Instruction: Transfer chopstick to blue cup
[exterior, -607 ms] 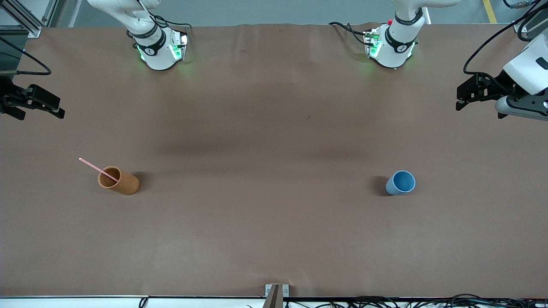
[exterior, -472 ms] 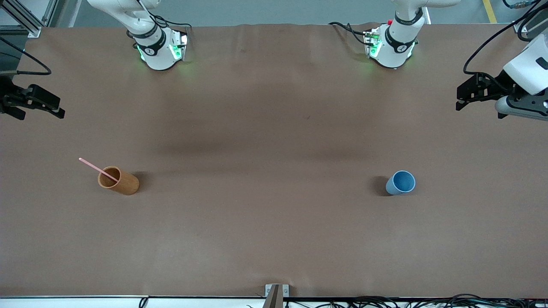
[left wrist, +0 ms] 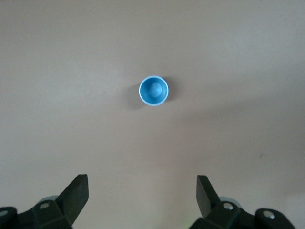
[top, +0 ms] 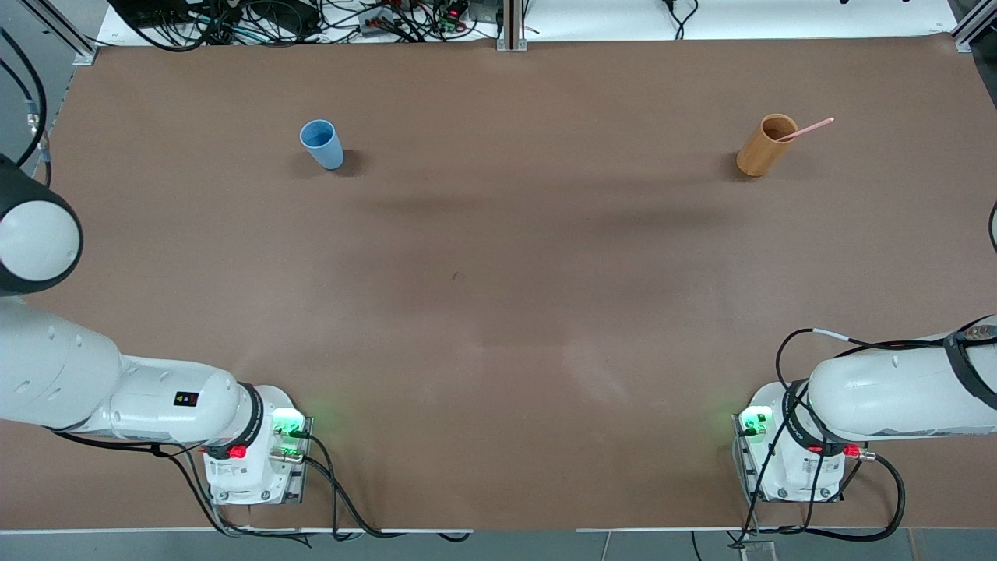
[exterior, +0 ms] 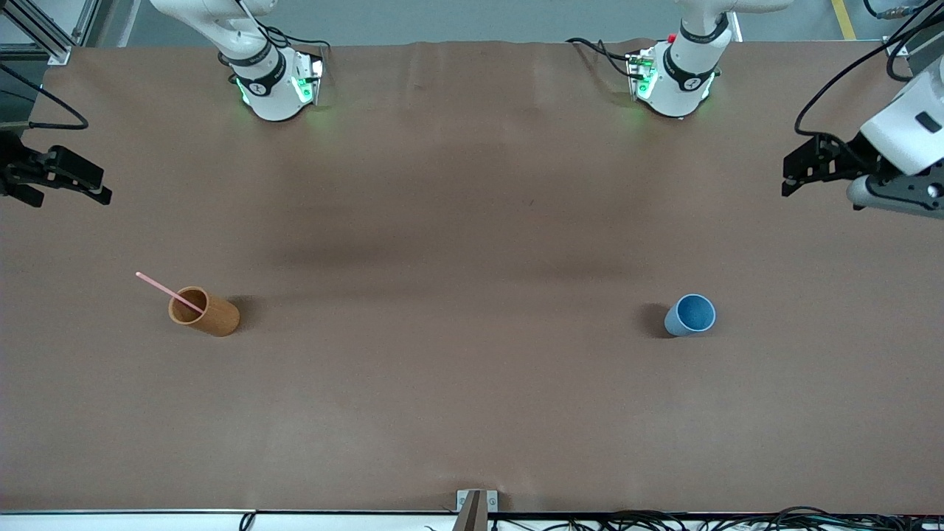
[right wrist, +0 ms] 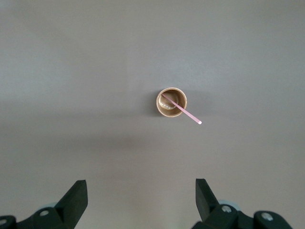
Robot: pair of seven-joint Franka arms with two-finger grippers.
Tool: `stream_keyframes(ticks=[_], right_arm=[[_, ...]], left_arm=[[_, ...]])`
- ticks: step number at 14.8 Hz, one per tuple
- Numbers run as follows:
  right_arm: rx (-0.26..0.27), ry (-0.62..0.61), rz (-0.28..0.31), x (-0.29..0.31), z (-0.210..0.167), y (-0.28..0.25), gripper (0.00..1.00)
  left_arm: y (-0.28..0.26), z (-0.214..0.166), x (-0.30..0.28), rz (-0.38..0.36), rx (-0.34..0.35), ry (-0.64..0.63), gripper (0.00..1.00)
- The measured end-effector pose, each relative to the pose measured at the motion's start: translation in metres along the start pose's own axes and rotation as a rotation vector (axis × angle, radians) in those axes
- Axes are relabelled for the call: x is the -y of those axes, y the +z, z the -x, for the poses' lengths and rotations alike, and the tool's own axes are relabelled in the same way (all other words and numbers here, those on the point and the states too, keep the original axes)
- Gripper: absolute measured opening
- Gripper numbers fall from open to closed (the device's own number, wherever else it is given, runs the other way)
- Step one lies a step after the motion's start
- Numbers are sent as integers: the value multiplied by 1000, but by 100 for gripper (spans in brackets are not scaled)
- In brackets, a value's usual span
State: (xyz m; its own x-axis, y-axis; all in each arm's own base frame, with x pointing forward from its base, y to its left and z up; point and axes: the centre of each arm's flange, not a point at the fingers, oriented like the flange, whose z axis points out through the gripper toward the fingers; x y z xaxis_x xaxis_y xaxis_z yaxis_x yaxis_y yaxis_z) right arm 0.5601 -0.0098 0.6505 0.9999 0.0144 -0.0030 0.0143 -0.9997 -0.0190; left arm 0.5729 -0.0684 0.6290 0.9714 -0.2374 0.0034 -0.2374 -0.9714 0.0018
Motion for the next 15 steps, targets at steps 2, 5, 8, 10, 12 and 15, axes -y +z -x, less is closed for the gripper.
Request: stream_keyframes(ticks=[2,5,8,10,12,15], right_arm=[[-9,-9,-3,-8,-3,8,100],[-6,-38,-95,-41,-5,33,100],[-19,-12,-147,-95,-2,67,100],[-37,3,-157,-126,2,96,98],[-49,4,-178,-147,7,131,97],[-27,30,-234,-161,8,182,91]], left_arm=[[33,-23,11,0,-8,1,100],[117,-60,21,11,52,-1,100],[203,-84,25,15,70,-2,100],[250,-86,25,15,59,-3,100],[295,-78,24,13,47,-5,100],[333,-66,23,15,53,-9,100]])
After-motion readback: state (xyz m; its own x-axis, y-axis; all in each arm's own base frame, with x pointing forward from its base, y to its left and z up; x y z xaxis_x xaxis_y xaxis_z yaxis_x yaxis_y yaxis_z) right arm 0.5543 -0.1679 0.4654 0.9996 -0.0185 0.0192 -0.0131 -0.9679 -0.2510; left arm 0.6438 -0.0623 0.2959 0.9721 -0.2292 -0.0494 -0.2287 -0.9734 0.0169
